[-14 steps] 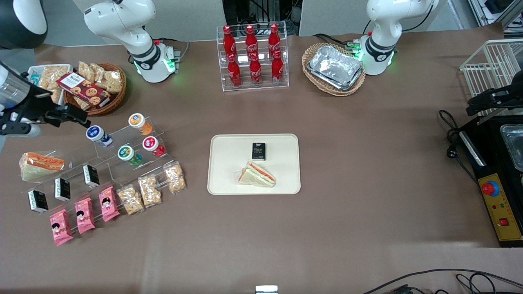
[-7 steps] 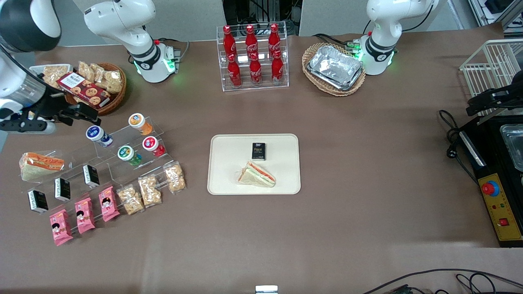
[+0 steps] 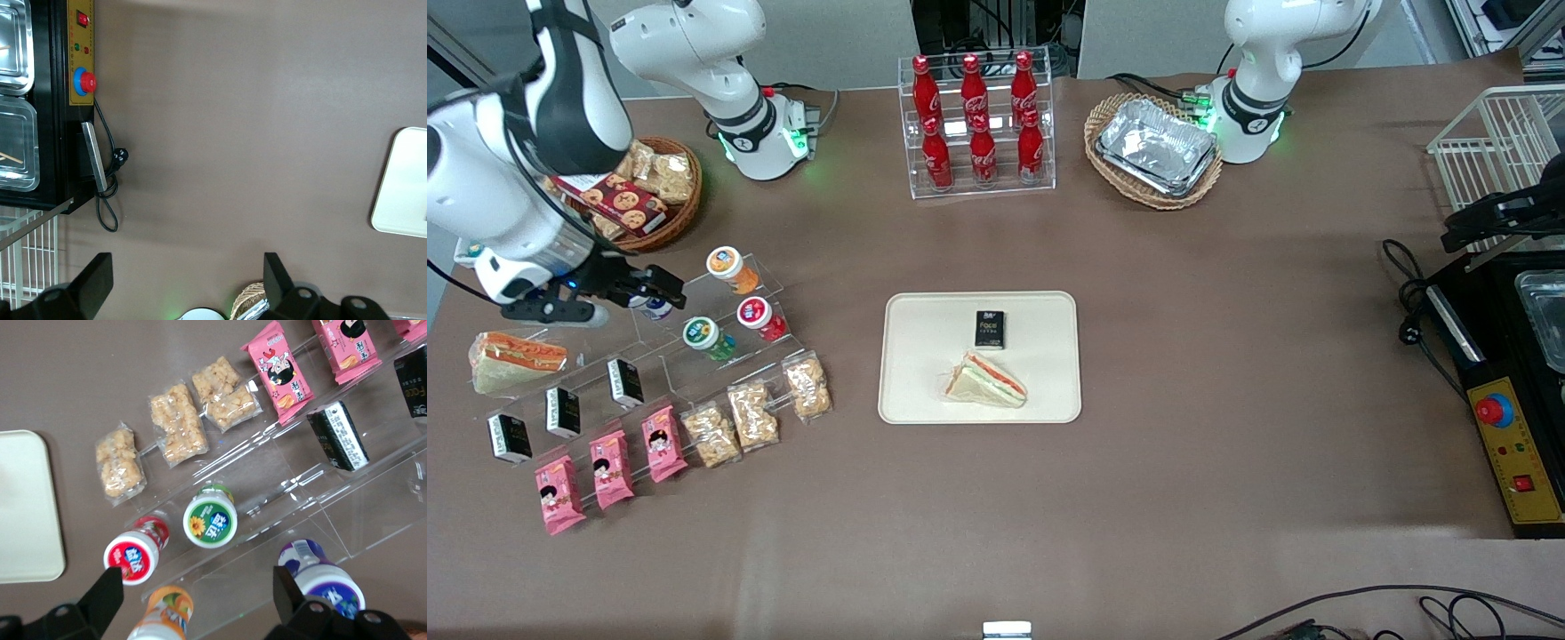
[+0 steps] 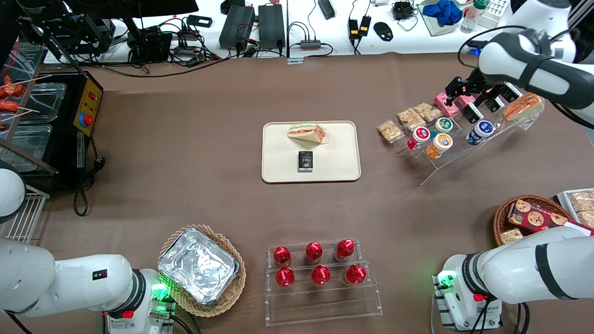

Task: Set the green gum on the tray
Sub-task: 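Move the open right gripper down over the green-labelled gum bottle, then close the right gripper on the green-labelled gum bottle's cap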

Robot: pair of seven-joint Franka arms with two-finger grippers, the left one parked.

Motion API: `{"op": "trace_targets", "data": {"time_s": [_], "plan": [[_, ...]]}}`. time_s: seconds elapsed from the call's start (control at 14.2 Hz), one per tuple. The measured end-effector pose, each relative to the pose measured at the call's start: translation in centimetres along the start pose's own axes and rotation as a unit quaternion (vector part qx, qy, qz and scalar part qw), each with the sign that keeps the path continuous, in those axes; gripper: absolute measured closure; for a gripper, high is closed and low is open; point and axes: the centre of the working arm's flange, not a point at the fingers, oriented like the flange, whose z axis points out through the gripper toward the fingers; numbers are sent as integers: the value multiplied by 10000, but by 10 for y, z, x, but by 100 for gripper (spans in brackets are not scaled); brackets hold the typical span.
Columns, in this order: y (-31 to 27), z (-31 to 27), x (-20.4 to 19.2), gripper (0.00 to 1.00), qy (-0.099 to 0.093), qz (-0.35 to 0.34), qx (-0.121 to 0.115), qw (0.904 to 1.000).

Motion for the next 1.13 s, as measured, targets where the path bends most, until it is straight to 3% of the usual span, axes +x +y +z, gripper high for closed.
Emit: {"op": "trace_targets", "data": {"time_s": [0.35, 1.13], "plan": [[2, 44, 5, 0, 121, -2, -137, 9998], [4, 98, 2, 0, 169, -3, -264, 9995]]}}
